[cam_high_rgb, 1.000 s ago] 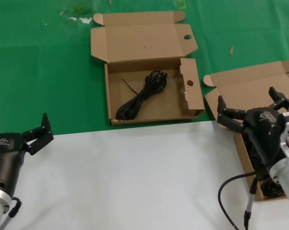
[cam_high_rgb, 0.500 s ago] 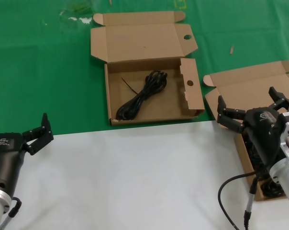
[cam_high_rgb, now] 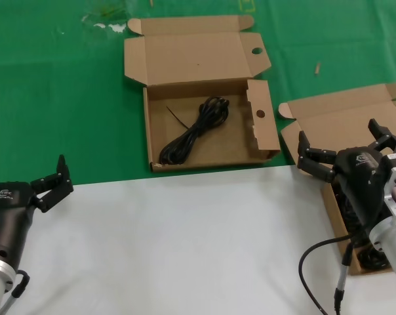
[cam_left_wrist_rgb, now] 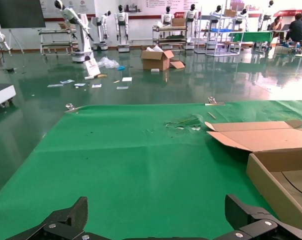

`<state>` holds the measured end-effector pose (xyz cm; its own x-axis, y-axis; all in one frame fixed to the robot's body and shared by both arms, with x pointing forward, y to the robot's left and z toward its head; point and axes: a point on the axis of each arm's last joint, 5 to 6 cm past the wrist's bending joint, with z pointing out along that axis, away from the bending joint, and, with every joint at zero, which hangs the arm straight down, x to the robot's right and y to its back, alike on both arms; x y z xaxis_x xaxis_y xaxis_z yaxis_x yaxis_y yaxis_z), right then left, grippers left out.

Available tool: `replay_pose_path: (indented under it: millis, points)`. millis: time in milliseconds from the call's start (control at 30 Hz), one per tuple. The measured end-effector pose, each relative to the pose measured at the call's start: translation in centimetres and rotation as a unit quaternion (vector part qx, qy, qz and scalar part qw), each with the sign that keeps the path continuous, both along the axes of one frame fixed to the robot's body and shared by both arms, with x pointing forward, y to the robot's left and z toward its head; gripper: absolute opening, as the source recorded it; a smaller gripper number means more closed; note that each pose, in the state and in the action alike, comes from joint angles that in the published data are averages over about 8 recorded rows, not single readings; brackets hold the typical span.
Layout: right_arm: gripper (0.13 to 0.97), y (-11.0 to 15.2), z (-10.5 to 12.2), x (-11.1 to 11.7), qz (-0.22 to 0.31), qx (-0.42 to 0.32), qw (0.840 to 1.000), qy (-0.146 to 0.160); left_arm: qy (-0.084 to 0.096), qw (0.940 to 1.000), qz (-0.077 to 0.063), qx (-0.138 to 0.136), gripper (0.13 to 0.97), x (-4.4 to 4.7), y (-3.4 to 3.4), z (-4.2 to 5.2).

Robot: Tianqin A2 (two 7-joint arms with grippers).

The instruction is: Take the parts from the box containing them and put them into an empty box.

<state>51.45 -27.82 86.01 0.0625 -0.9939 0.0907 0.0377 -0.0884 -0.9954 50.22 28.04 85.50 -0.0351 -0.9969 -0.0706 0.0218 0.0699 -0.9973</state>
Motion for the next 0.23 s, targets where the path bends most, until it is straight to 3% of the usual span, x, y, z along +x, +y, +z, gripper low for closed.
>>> replay_pose_path:
  millis: [233]
  points:
    - [0.966, 0.00, 0.00, 0.00, 0.000, 0.000, 1.000, 0.000, 0.000, 1.0000, 0.000, 0.000, 0.966, 0.00, 0.00, 0.00]
